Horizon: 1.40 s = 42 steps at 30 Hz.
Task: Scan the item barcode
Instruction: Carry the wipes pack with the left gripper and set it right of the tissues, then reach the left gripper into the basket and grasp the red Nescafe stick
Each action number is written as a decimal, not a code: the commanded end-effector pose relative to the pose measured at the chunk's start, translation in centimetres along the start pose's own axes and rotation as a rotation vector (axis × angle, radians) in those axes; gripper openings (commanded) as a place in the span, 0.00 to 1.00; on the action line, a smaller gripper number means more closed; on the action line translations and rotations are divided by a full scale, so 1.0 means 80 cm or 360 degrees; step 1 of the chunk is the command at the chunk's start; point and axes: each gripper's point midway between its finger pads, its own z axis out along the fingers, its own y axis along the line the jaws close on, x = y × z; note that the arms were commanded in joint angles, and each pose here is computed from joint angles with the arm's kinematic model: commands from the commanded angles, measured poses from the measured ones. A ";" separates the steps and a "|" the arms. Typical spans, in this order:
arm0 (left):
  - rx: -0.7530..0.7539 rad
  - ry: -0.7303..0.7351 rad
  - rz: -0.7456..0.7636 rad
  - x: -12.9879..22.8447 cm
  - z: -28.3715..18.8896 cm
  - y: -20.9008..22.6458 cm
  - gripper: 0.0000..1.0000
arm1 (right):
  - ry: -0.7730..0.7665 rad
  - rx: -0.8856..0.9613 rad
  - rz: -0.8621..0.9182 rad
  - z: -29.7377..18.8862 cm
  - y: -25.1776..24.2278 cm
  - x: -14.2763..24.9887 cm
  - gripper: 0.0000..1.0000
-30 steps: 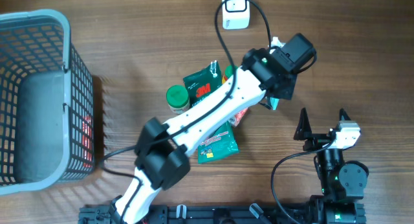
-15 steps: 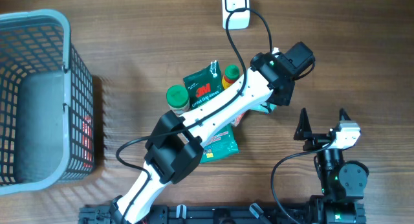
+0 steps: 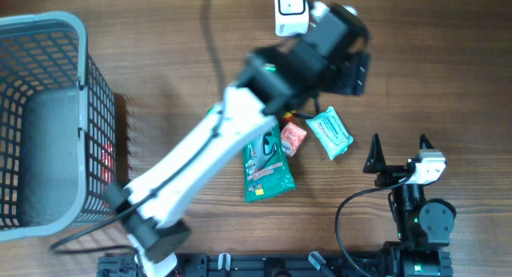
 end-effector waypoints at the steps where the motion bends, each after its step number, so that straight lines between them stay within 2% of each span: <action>1: -0.0008 -0.0285 -0.0093 -0.057 -0.112 0.037 0.85 | -0.0003 0.0003 -0.0014 0.000 0.000 0.000 0.99; 5: -0.0336 -0.0643 -0.0388 -0.093 -0.223 0.136 0.99 | -0.0003 0.0002 -0.0014 0.000 0.000 0.000 1.00; 7: -0.0610 -0.0870 -0.0827 -0.087 -0.306 0.231 1.00 | -0.0003 0.0002 -0.0015 0.000 0.000 0.000 1.00; 11: -0.0996 -0.1048 -0.1540 -0.026 -0.393 0.352 1.00 | -0.0003 0.0002 -0.0015 0.000 0.000 0.000 1.00; 14: -0.1306 -0.1065 -0.2078 0.049 -0.435 0.413 1.00 | -0.0003 0.0002 -0.0015 0.000 0.000 0.000 1.00; 16: -0.1441 -0.1057 -0.2311 0.084 -0.450 0.434 1.00 | -0.0003 0.0002 -0.0015 0.000 0.000 0.000 1.00; 19: -0.1440 -0.1010 -0.2572 0.113 -0.450 0.460 1.00 | -0.0003 0.0002 -0.0015 0.000 0.000 0.000 1.00; 22: -0.1578 -0.0990 -0.2794 0.152 -0.453 0.494 1.00 | -0.0003 0.0003 -0.0015 0.000 0.000 0.000 1.00; 25: -0.1654 -0.0865 -0.2974 0.186 -0.437 0.518 1.00 | -0.0003 0.0002 -0.0015 0.000 0.000 0.000 1.00; 28: -0.1653 -0.0678 -0.3126 0.222 -0.396 0.549 1.00 | -0.0003 0.0002 -0.0015 0.000 0.000 0.000 1.00; 30: -0.1559 -0.0564 -0.3218 0.240 -0.354 0.574 1.00 | -0.0003 0.0002 -0.0015 0.000 0.000 0.000 1.00; 32: -0.1479 -0.0497 -0.3269 0.256 -0.320 0.592 1.00 | -0.0003 0.0002 -0.0015 0.000 0.000 0.000 1.00; 37: -0.1492 -0.0345 -0.3325 0.309 -0.258 0.625 1.00 | -0.0003 0.0003 -0.0015 0.000 0.000 0.000 1.00; 42: -0.1474 -0.0139 -0.3306 0.333 -0.226 0.637 0.98 | -0.0003 0.0002 -0.0015 0.000 0.000 0.000 1.00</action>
